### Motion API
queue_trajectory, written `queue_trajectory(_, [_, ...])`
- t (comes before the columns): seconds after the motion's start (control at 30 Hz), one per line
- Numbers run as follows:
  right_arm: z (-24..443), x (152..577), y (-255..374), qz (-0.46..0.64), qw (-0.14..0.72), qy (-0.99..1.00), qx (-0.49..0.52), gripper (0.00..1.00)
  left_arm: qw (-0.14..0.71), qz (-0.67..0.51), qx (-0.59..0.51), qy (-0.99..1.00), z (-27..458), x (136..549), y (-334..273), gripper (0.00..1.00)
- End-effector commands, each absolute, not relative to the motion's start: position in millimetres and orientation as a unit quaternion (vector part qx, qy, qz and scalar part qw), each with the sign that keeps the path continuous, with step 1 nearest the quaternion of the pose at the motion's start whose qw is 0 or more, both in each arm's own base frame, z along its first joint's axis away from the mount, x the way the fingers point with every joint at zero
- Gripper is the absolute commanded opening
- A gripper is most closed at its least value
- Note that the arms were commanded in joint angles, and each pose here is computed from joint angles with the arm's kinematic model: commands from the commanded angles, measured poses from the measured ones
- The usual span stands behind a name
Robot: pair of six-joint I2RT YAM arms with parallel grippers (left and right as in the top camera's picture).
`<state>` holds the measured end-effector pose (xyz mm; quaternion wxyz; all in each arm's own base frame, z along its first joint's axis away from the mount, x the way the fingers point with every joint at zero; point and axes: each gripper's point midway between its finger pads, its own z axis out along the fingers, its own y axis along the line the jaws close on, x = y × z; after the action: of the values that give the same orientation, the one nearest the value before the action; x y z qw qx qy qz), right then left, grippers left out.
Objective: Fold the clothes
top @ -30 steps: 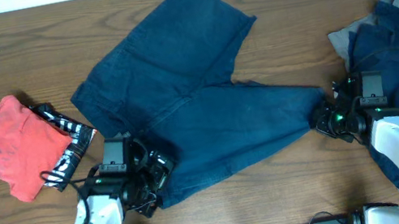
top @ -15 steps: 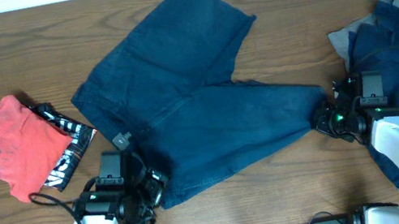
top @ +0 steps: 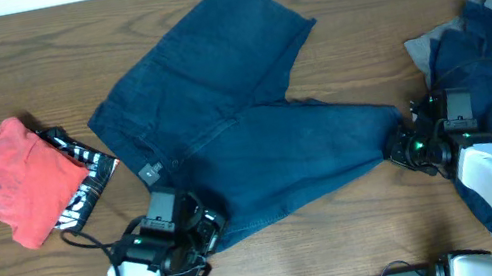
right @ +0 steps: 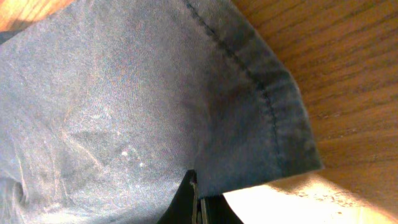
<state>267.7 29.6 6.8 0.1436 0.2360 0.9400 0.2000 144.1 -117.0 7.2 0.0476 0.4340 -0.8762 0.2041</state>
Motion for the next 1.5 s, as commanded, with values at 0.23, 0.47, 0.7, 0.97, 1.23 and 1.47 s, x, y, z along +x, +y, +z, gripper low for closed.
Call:
queue_trajectory(0.23, [6.1, 268.2, 29.0, 0.19, 0.14, 0.944, 0.228, 0.01, 0.027, 0.178, 0.427, -0.886, -10.2, 149.8, -115.9, 0.06])
queue_trajectory(0.47, [31.5, 278.6, 14.6, 0.158, 0.145, 0.951, 0.223, 0.01, 0.038, 0.288, 0.323, -0.901, 38.6, 161.3, -156.8, 0.06])
queue_trajectory(0.7, [115.8, 314.1, -8.5, 0.136, 0.223, 0.944, 0.201, 0.01, 0.013, 0.301, 0.227, -0.926, 88.5, 144.9, -177.5, 0.06])
queue_trajectory(0.97, [188.0, 324.8, -27.8, 0.091, 0.275, 0.942, 0.168, 0.01, -0.021, 0.279, 0.165, -0.946, 107.5, 112.2, -187.7, 0.06])
queue_trajectory(1.23, [241.7, 346.1, -32.6, 0.074, 0.344, 0.927, 0.125, 0.01, -0.16, 0.217, 0.177, -0.946, 108.0, 135.5, -170.2, 0.06])
queue_trajectory(1.47, [254.7, 349.6, -33.3, 0.073, 0.359, 0.922, 0.124, 0.01, -0.231, 0.16, 0.171, -0.944, 107.6, 164.8, -143.9, 0.06])
